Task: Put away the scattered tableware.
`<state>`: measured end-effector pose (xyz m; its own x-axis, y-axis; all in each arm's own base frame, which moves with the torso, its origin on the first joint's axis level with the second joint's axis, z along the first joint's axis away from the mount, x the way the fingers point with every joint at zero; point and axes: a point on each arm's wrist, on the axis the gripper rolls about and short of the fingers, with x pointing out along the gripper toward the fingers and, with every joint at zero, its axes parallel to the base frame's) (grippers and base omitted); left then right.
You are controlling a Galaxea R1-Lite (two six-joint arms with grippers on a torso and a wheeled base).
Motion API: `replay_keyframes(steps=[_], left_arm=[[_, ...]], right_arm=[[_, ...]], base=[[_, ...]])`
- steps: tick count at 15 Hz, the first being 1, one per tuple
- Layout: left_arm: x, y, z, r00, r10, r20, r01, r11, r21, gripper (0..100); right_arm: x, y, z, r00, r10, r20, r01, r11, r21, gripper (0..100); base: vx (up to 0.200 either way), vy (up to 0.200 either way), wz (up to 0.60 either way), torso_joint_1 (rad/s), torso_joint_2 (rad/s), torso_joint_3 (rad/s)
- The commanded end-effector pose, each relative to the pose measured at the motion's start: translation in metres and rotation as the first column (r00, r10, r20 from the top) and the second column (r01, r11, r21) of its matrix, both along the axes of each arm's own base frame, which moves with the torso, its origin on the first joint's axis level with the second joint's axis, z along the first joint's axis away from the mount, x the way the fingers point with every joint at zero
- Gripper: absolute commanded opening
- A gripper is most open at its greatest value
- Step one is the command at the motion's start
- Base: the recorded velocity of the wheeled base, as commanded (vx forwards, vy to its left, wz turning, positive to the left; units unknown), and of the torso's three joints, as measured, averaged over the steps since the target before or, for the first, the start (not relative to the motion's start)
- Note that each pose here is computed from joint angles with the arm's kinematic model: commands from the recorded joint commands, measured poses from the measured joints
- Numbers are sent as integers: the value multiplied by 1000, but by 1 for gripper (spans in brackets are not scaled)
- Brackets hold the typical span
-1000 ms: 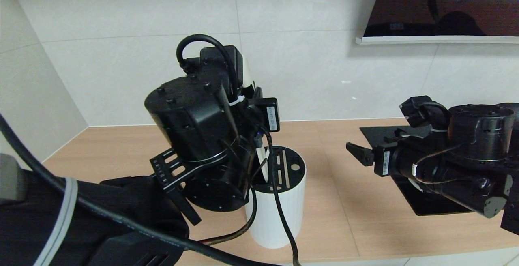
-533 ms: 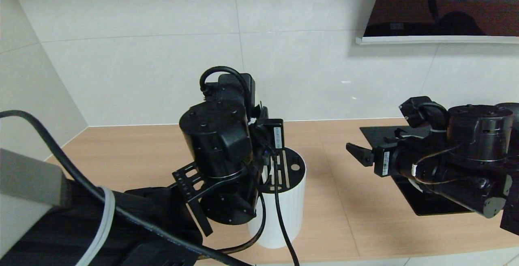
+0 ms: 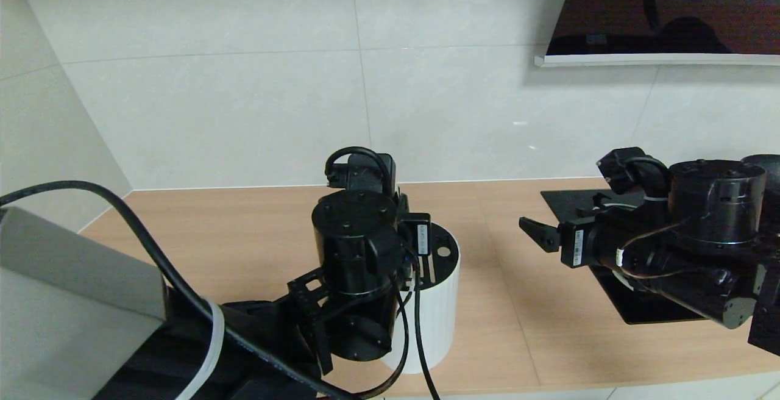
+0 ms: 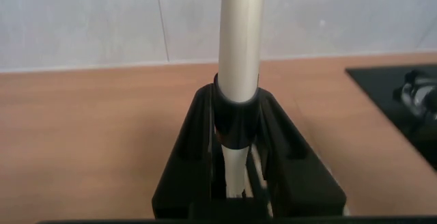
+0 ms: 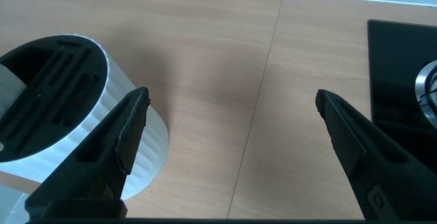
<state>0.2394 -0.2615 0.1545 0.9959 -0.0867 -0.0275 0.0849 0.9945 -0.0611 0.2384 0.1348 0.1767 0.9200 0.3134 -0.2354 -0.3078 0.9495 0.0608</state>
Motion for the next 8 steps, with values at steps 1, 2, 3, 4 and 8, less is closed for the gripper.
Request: replay_keyframes(steps=[1, 2, 3, 4, 8], left_arm=[[1, -1, -9, 1000, 0, -19, 0, 1000, 19, 0], [0, -1, -10, 1000, -1, -22, 2, 1000, 19, 0], [0, -1, -13, 1000, -1, -28, 2, 1000, 26, 0], [0, -1, -14, 1000, -1, -30, 2, 1000, 28, 0], [0, 0, -14, 1000, -1, -30, 2, 1000, 28, 0]], right_arm=[[1, 1, -1, 1000, 0, -3, 0, 1000, -2, 100], [1, 1, -1, 1000, 0, -3, 0, 1000, -2, 100], [1, 1, -1, 1000, 0, -3, 0, 1000, -2, 100], [1, 1, -1, 1000, 0, -3, 0, 1000, -2, 100], [0, 1, -1, 1000, 0, -4, -1, 1000, -3, 100]], base=[[0, 0, 0, 0, 0, 0], [0, 0, 0, 0, 0, 0], [0, 0, 0, 0, 0, 0], [0, 0, 0, 0, 0, 0], [0, 0, 0, 0, 0, 0]])
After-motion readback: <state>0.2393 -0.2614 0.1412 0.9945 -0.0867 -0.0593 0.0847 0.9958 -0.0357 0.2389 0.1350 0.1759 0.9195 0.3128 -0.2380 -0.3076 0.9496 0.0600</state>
